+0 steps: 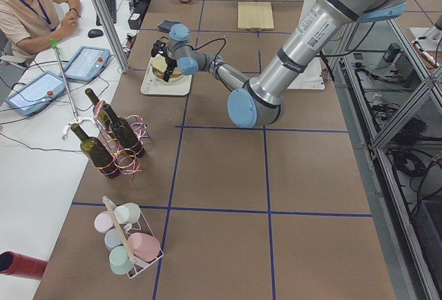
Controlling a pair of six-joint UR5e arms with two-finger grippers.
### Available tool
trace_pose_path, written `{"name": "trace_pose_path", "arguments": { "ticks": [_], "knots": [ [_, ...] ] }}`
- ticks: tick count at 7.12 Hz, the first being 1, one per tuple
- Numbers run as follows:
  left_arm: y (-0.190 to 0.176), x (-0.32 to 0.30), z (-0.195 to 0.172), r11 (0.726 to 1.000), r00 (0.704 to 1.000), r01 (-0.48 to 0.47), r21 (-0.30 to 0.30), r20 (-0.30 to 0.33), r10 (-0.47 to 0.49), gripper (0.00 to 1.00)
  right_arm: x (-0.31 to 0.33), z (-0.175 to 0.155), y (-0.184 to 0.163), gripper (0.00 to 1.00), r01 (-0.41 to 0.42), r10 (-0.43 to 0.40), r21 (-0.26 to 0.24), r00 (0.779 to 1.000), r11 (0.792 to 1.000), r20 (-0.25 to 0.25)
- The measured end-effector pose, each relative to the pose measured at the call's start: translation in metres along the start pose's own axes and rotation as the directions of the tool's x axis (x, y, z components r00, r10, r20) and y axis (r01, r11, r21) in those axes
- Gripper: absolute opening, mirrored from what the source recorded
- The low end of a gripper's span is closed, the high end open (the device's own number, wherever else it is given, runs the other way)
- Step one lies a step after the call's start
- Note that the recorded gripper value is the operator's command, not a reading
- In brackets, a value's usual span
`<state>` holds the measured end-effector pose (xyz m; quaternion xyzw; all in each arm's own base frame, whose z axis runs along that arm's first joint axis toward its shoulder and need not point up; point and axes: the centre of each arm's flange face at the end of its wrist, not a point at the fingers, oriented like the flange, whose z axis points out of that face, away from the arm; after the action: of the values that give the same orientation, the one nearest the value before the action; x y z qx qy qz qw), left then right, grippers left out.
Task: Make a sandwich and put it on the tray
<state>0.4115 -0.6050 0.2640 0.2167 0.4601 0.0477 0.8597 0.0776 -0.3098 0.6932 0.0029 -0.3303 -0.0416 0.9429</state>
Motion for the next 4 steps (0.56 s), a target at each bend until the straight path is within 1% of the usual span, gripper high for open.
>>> {"name": "trace_pose_path", "arguments": {
  "ticks": [1,2,3,4],
  "knots": [
    [0.036,-0.021,-0.051,0.998,0.998,-0.056,-0.017,0.01,0.057,1.0,0.0,0.0,0.0,1.0,0.001,-0.001,0.001,1.0,1.0,0.0],
    [0.07,-0.046,-0.1,0.994,0.994,-0.102,-0.033,0.039,0.104,1.0,0.0,0.0,-0.001,1.0,0.001,-0.001,0.001,1.0,1.0,0.0],
    [0.105,-0.09,-0.147,0.987,0.985,-0.149,-0.059,0.079,0.153,1.0,0.0,0.0,-0.001,1.0,0.001,-0.001,0.001,1.0,1.0,0.0],
    [0.132,-0.147,-0.184,0.974,0.97,-0.203,-0.097,0.115,0.213,1.0,0.0,0.0,-0.001,1.0,0.0,0.0,0.0,1.0,1.0,0.0]
  ]
}}
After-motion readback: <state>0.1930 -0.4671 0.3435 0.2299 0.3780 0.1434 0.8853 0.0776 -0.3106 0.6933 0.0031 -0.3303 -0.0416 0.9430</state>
